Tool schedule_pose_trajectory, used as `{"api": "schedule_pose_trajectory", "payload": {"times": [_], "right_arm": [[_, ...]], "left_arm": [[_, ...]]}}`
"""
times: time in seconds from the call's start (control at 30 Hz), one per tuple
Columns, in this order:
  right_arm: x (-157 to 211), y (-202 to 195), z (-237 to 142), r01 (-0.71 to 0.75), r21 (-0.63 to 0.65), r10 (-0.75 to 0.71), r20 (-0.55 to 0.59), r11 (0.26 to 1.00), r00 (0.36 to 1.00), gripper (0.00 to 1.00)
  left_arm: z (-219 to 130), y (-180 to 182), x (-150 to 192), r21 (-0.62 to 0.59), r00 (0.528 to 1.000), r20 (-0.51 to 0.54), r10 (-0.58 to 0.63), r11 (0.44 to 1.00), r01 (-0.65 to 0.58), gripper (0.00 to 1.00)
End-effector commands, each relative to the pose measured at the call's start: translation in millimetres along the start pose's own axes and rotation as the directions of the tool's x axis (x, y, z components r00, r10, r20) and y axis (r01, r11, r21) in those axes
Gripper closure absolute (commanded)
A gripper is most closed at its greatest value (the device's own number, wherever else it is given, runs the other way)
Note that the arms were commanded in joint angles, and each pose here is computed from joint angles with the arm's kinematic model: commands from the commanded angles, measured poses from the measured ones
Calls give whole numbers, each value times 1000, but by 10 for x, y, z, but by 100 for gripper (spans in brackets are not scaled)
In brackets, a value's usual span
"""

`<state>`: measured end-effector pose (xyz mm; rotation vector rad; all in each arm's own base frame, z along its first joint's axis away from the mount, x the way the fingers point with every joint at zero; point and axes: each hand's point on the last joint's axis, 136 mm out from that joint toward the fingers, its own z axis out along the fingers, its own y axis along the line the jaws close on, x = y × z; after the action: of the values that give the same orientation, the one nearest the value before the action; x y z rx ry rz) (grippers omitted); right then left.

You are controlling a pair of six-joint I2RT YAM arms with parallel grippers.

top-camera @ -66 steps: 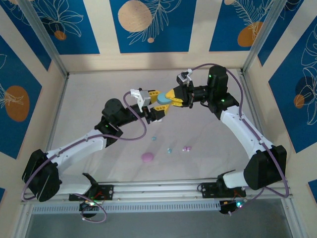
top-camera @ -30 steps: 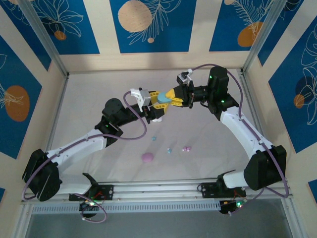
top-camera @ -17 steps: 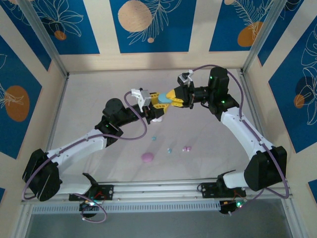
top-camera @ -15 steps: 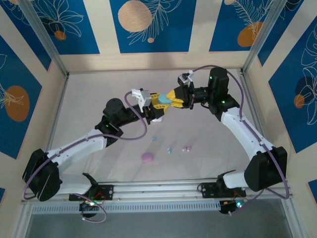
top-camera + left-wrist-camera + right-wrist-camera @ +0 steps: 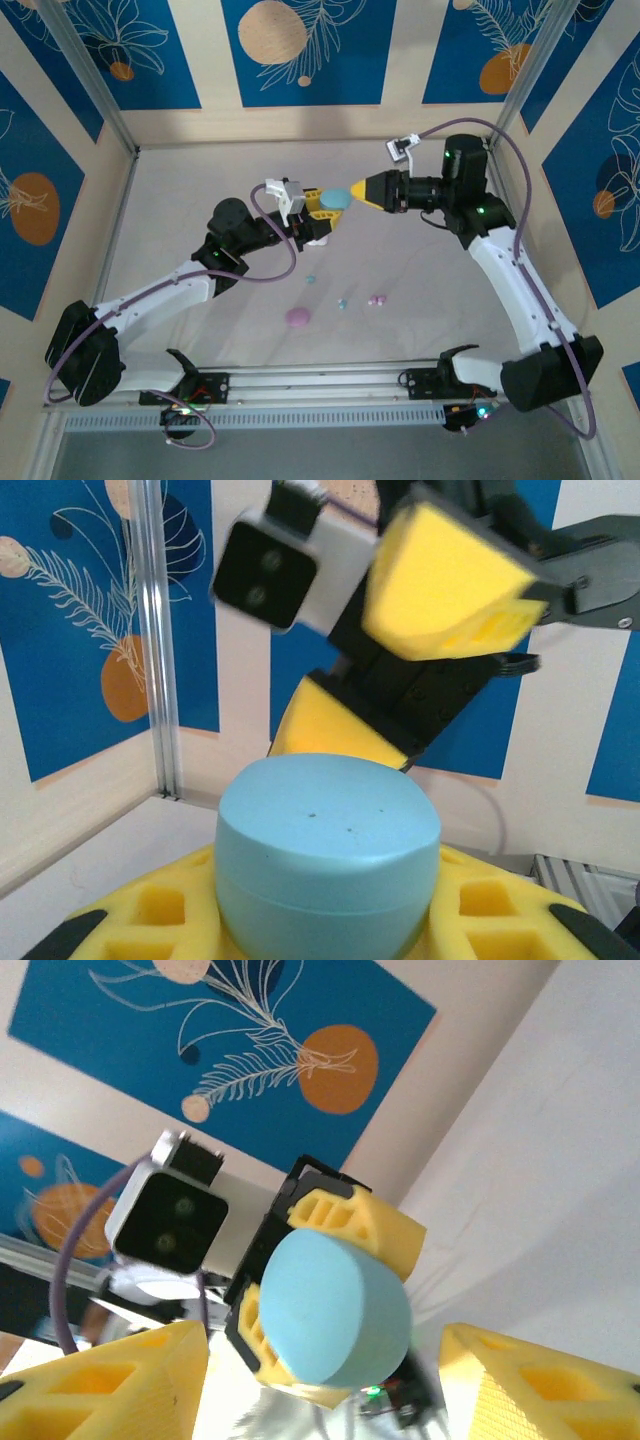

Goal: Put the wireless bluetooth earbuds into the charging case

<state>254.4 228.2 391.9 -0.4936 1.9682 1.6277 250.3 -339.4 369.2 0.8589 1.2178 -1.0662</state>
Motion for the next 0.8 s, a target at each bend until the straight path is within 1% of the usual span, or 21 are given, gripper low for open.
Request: {"api": "schedule_pose_trajectory", "payload": {"times": [0.0, 0.07, 0.1, 0.17, 0.27, 0.4, 0.57, 0.77], "right_arm": [[110, 21, -68, 415, 100, -419, 13, 904, 908, 37], [209, 40, -49, 568, 110, -571, -9, 816, 821, 37], [219, 17, -42, 605, 139, -609, -20, 784, 793, 35], [215, -14, -30, 630, 163, -632, -47, 760, 774, 35], [217, -30, 6, 626, 144, -622, -77, 767, 779, 35], [200, -44, 49, 615, 130, -610, -79, 778, 788, 35], [94, -89, 47, 604, 183, -604, -59, 776, 795, 35], [-27, -149, 41, 545, 221, -550, -43, 809, 834, 36]], "left_arm": [[-7, -103, -152, 50, 998, 61, -10, 999, 7, 76], [-1, -124, -152, 62, 998, 63, -22, 998, 18, 76], [4, -135, -146, 70, 998, 61, -29, 997, 24, 76], [10, -153, -147, 82, 998, 58, -35, 996, 30, 76], [20, -180, -142, 97, 998, 54, -45, 995, 39, 76], [34, -198, -141, 109, 997, 51, -52, 993, 46, 76], [51, -245, -137, 133, 998, 42, -54, 990, 48, 76], [57, -289, -136, 156, 998, 34, -53, 987, 47, 76]]}}
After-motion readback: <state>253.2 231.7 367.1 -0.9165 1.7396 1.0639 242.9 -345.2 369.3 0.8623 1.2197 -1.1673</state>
